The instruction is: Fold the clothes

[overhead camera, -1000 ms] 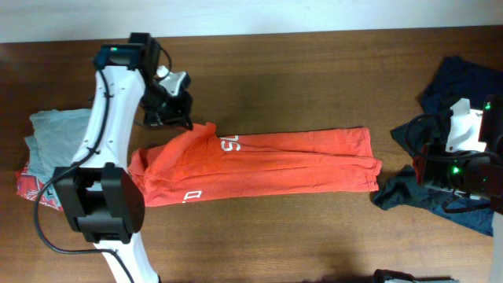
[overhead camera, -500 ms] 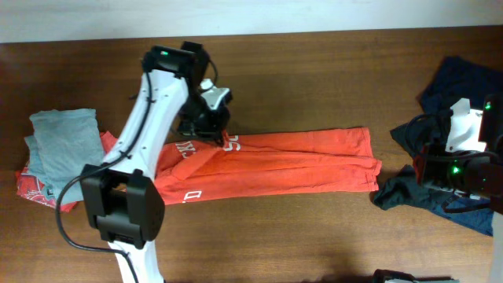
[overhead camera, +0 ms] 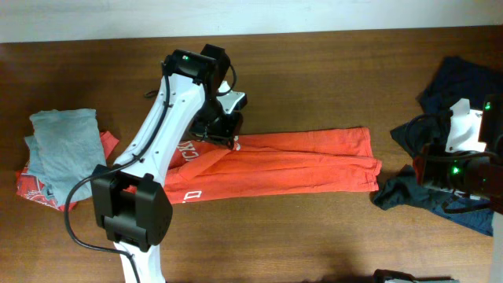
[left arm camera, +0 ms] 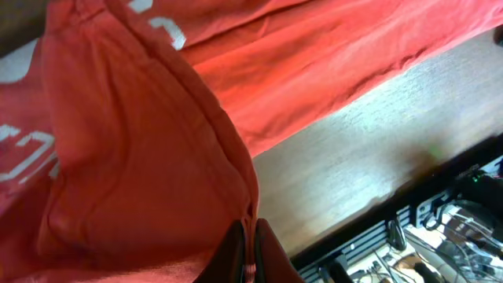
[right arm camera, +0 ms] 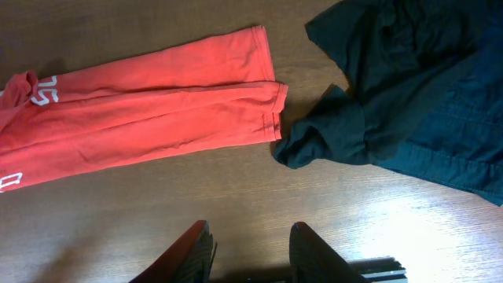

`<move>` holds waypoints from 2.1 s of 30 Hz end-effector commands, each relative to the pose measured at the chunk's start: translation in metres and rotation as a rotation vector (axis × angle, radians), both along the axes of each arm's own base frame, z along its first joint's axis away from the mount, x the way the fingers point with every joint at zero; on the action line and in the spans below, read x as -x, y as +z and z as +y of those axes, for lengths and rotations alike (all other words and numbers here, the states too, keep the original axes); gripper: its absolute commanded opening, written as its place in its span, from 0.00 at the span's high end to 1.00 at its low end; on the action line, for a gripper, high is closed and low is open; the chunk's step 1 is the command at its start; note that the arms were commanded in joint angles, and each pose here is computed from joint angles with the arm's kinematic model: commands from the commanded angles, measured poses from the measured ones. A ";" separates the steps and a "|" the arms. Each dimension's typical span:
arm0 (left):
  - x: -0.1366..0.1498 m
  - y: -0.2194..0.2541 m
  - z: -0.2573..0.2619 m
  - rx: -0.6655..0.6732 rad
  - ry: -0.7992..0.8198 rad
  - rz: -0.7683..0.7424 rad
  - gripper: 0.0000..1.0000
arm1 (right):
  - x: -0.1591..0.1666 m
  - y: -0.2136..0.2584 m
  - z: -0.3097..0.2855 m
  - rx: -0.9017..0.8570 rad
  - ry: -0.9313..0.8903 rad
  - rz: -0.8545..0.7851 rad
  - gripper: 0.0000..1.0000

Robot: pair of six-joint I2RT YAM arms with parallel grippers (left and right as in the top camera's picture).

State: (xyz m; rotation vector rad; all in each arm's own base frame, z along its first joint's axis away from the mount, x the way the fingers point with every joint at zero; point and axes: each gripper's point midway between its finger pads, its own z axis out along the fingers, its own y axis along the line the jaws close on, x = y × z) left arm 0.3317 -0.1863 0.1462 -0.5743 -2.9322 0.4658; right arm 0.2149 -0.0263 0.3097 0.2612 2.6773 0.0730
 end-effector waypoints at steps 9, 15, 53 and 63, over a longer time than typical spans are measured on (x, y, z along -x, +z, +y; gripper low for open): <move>-0.015 0.020 -0.030 0.112 -0.028 -0.124 0.37 | 0.001 -0.002 0.000 -0.007 -0.004 0.007 0.62; -0.006 0.018 -0.023 0.075 -0.027 -0.088 0.36 | 0.001 -0.002 0.000 -0.007 -0.004 0.007 0.62; -0.005 0.071 0.179 -0.258 0.536 -0.287 0.30 | -0.114 -0.246 -0.014 -0.382 0.264 0.452 0.26; -0.003 0.070 0.176 -0.244 0.533 -0.276 0.30 | -0.116 -0.295 -0.020 -0.384 0.240 0.539 0.26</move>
